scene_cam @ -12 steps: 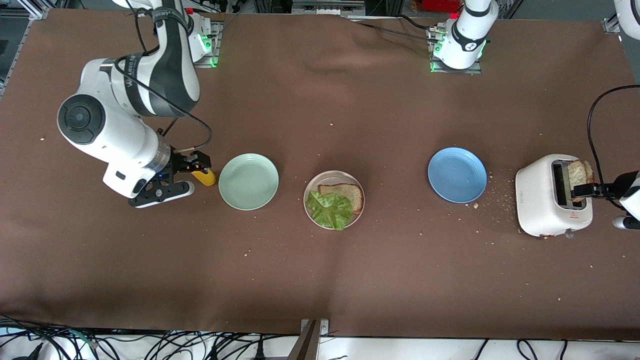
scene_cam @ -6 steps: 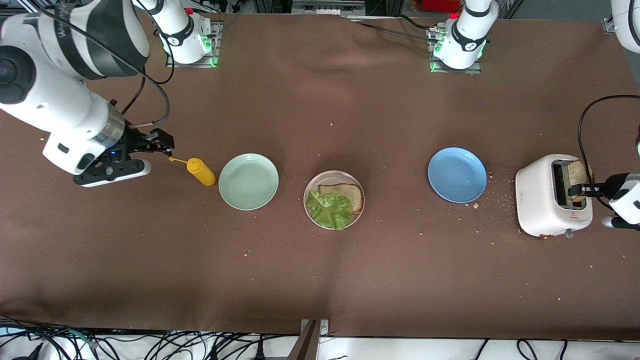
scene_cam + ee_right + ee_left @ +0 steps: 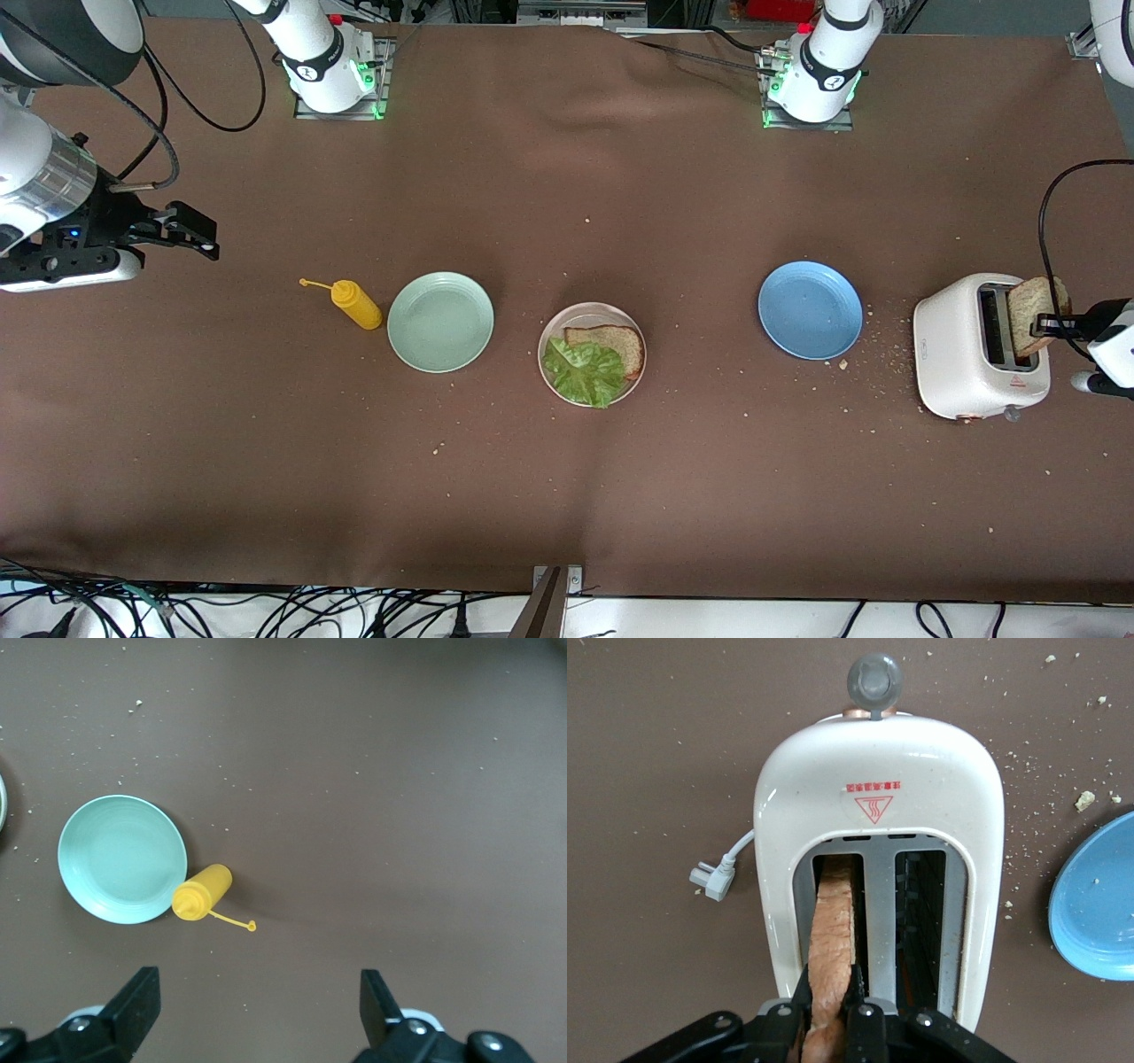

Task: Make sandwich in beige plate with both arms
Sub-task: 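Pull the second bread slice from the toaster with the left gripper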

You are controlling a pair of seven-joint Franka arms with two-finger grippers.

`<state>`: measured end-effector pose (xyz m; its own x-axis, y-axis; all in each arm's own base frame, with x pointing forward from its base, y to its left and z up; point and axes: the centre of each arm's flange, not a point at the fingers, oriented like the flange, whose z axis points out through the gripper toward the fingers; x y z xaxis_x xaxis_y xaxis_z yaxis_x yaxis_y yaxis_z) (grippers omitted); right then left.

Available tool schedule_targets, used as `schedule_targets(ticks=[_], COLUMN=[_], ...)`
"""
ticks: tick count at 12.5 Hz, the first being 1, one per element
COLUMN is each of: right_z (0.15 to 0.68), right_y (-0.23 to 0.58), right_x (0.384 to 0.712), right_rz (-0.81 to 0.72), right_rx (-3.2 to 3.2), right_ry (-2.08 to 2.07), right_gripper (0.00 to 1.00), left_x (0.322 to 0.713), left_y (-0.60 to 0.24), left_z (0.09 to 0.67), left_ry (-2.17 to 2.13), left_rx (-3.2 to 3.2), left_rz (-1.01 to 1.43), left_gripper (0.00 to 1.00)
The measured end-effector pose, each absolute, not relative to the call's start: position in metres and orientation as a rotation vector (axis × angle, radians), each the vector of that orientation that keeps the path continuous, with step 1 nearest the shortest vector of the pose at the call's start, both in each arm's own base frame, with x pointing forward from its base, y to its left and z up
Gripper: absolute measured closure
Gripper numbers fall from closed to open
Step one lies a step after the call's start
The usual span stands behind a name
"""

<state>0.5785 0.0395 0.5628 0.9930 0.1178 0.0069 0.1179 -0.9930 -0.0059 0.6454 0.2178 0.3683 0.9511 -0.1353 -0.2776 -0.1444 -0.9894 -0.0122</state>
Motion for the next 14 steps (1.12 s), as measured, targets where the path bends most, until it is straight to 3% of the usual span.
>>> schedule_targets(ticks=[4,7,10,14], right_z=[0.567,0.575,0.574,0.564], right_y=[0.016,0.014,0.019,0.043], right_x=[0.548,0.54,0.54,0.533], right_rz=[0.1,0.115,0.123,0.213], right_rx=[-3.13,-3.13,-3.13,-3.126], right_ry=[-0.117,-0.1,-0.113,-0.182], right_gripper=[0.0,0.0,0.0,0.0], left_x=[0.647,0.65,0.663,0.681], left_y=[0.201,0.136,0.028,-0.156], left_z=[0.443,0.476,0.467,0.388], left_ry=[0.268,0.344,0.143,0.083], left_rx=[-3.081,-3.138,-3.429,-3.659], left_rz=[0.46,0.545,0.61,0.876], left_gripper=[0.89,0.89,0.89,0.89])
